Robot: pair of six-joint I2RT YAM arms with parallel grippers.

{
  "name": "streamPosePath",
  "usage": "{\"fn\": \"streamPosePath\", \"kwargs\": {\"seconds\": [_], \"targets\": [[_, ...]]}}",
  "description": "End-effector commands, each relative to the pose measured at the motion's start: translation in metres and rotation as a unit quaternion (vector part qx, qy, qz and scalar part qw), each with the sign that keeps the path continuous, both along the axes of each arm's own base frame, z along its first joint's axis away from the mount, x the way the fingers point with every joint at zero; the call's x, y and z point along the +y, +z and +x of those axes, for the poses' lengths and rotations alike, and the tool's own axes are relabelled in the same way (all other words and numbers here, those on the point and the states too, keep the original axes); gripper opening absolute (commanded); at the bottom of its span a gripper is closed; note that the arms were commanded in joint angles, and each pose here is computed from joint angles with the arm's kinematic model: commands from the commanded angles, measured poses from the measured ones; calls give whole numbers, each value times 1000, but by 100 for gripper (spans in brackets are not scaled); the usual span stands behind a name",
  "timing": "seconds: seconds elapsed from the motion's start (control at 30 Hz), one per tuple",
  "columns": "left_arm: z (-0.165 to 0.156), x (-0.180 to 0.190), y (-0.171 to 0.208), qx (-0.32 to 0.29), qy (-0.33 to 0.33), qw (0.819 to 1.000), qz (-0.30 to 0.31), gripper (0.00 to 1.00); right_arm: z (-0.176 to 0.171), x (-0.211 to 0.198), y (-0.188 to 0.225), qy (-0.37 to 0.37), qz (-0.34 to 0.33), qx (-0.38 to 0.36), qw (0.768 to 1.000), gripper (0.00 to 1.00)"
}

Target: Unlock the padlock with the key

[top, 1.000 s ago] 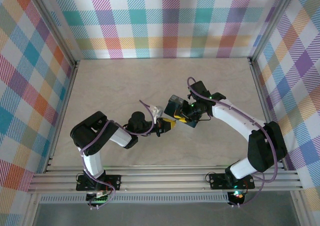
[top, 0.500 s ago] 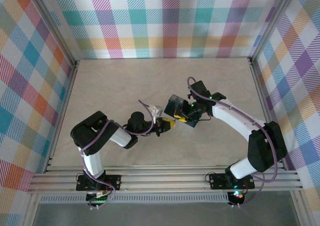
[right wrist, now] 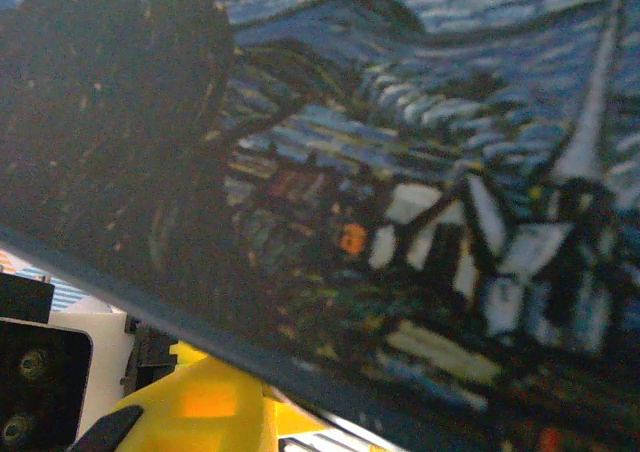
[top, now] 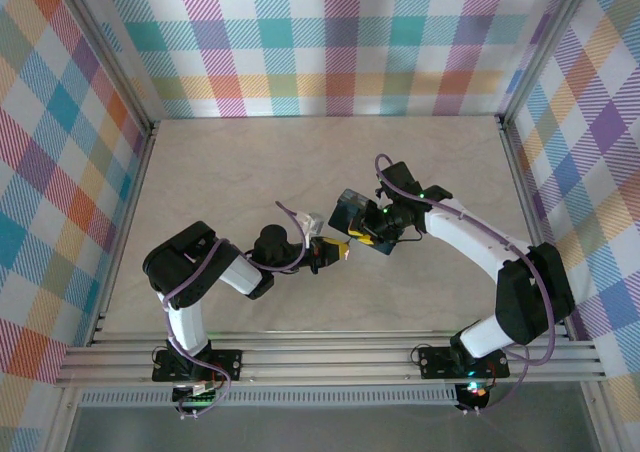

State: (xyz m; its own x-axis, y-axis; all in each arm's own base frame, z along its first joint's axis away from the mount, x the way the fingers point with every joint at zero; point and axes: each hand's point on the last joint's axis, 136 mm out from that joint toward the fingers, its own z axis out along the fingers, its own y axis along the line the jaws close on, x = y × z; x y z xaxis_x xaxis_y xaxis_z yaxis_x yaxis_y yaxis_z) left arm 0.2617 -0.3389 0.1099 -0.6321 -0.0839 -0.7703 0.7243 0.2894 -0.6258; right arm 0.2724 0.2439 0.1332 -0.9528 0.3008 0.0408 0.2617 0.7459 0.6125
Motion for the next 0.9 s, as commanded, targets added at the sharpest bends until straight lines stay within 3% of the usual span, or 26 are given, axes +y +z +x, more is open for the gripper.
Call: {"fn": "streamPosePath", "kwargs": {"seconds": [0.0, 0.67, 0.87], "targets": [[5, -2, 9, -10, -7, 1000, -19, 0, 2, 3, 19, 6, 27, -27, 999, 0], [9, -6, 20, 0, -38, 999, -37, 0, -7, 7, 15, 34, 35, -15, 999, 0], [4, -18, 40, 15, -101, 993, -63, 0, -12, 12, 12, 58, 49, -14, 997, 0]]}}
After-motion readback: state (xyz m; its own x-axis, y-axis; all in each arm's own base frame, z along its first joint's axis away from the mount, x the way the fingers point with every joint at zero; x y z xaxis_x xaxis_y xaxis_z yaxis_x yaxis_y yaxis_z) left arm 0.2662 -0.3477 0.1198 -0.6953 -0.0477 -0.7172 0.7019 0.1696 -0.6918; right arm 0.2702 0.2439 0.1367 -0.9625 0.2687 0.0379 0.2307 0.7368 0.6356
